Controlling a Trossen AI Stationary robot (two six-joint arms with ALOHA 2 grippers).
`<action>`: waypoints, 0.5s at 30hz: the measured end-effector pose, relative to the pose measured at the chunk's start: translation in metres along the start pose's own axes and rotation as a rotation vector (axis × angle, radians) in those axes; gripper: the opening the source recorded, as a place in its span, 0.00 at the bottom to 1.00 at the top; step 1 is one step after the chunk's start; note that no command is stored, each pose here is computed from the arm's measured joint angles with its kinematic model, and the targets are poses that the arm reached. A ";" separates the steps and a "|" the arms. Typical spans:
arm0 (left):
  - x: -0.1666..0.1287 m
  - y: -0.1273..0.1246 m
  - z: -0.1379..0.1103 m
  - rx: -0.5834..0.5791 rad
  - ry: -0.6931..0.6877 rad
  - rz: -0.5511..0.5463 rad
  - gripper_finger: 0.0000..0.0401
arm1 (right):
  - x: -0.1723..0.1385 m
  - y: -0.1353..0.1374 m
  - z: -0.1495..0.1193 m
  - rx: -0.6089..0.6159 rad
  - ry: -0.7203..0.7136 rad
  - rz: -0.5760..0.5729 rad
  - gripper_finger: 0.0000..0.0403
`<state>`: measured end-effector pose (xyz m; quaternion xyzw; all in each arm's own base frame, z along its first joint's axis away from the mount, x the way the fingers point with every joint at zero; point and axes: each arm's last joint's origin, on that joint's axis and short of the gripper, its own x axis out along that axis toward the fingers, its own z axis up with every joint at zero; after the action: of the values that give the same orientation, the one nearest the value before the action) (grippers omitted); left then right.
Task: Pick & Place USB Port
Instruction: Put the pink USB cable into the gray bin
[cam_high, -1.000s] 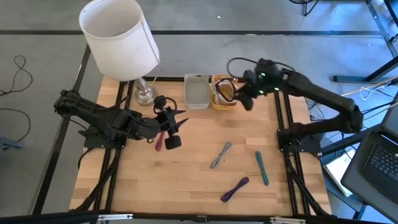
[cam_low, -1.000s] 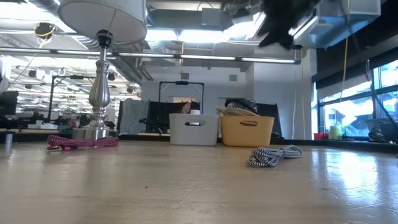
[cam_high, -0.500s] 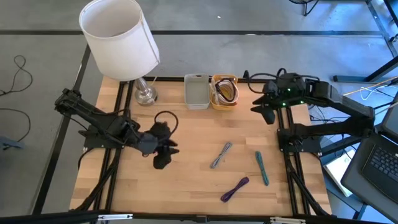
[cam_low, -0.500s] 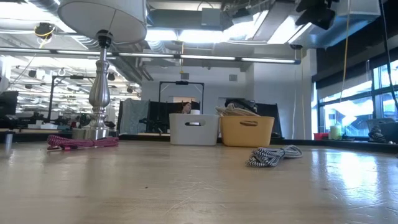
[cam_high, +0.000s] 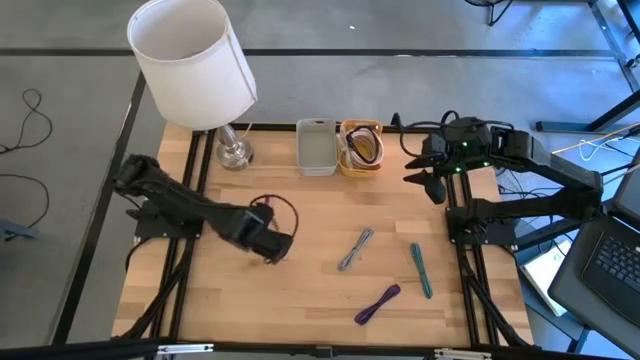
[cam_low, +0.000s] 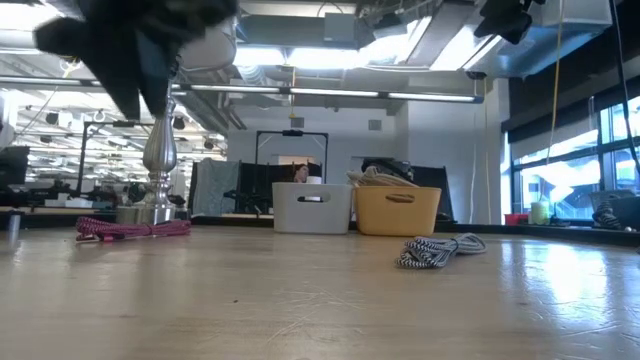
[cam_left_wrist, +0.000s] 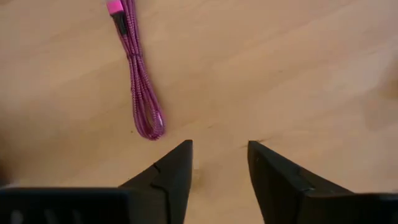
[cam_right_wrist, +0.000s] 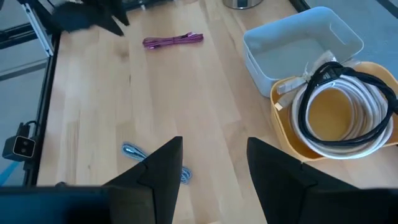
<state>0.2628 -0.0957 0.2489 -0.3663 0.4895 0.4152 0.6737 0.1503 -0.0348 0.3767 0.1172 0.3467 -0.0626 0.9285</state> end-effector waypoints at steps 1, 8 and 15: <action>0.006 -0.002 0.003 0.019 0.015 0.020 0.39 | 0.000 0.000 0.000 0.000 0.001 0.000 0.45; 0.036 0.002 0.031 0.124 0.121 0.196 0.55 | 0.000 0.000 -0.001 0.005 0.009 0.002 0.45; 0.054 0.016 0.043 0.058 0.146 0.269 0.60 | 0.000 0.000 0.000 0.012 0.002 0.002 0.45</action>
<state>0.2732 -0.0400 0.2066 -0.3068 0.5935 0.4599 0.5849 0.1500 -0.0347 0.3766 0.1230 0.3471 -0.0635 0.9276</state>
